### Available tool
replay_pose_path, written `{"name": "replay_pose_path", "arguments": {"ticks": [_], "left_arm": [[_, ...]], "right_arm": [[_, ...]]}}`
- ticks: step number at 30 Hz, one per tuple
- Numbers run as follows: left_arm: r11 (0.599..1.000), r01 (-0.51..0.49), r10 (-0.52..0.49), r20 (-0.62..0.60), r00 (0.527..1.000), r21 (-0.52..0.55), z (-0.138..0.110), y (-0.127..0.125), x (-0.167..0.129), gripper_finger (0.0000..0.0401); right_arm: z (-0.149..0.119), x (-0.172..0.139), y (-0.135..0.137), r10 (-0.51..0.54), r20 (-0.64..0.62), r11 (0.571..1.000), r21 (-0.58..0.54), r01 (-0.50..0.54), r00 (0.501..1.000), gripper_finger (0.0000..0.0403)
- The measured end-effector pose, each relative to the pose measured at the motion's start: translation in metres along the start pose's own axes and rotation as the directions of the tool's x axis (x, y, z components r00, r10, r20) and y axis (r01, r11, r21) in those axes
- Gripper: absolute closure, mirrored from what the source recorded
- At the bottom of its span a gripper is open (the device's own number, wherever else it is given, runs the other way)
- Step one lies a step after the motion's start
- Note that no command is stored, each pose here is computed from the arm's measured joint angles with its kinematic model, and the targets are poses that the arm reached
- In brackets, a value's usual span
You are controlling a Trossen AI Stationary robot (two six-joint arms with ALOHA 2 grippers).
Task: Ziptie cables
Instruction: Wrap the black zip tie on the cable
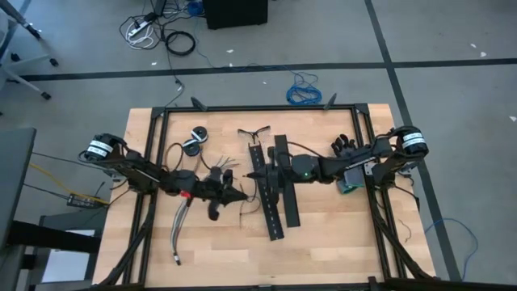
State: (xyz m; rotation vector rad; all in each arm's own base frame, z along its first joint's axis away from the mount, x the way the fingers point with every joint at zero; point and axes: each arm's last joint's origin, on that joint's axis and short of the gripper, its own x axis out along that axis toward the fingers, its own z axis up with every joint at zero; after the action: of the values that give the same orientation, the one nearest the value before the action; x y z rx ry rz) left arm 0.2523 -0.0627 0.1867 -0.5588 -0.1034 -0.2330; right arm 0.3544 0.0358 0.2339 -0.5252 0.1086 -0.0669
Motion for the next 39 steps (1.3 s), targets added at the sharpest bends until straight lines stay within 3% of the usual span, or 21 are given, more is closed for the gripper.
{"name": "replay_pose_path", "arguments": {"ticks": [3,7,12,20,39], "left_arm": [[0.999,0.039,-0.038,0.034,0.999,-0.031,0.0,0.001,-0.01,0.0401],[0.997,0.067,-0.067,-0.009,0.998,-0.048,-0.003,0.001,-0.01,0.0401],[0.991,0.123,-0.125,-0.033,0.992,-0.046,0.0,0.0,-0.002,0.0401],[0.996,0.058,-0.062,-0.06,0.996,-0.067,0.005,0.016,0.0,0.0401],[0.997,0.05,-0.055,-0.093,0.994,-0.056,0.009,0.02,0.008,0.0401]], "right_arm": [[0.003,-0.001,0.003,-0.034,-0.01,0.998,-0.048,0.034,0.999,0.0403],[0.003,-0.001,-0.001,-0.053,0.008,0.997,-0.061,0.054,0.999,0.0403],[0.002,0.0,-0.002,-0.012,0.024,0.998,-0.063,0.013,1.0,0.0403],[0.004,-0.001,0.004,0.015,0.027,0.997,-0.073,-0.013,1.0,0.0403],[0.003,-0.001,0.003,0.011,0.019,0.996,-0.084,-0.009,1.0,0.0403]]}}
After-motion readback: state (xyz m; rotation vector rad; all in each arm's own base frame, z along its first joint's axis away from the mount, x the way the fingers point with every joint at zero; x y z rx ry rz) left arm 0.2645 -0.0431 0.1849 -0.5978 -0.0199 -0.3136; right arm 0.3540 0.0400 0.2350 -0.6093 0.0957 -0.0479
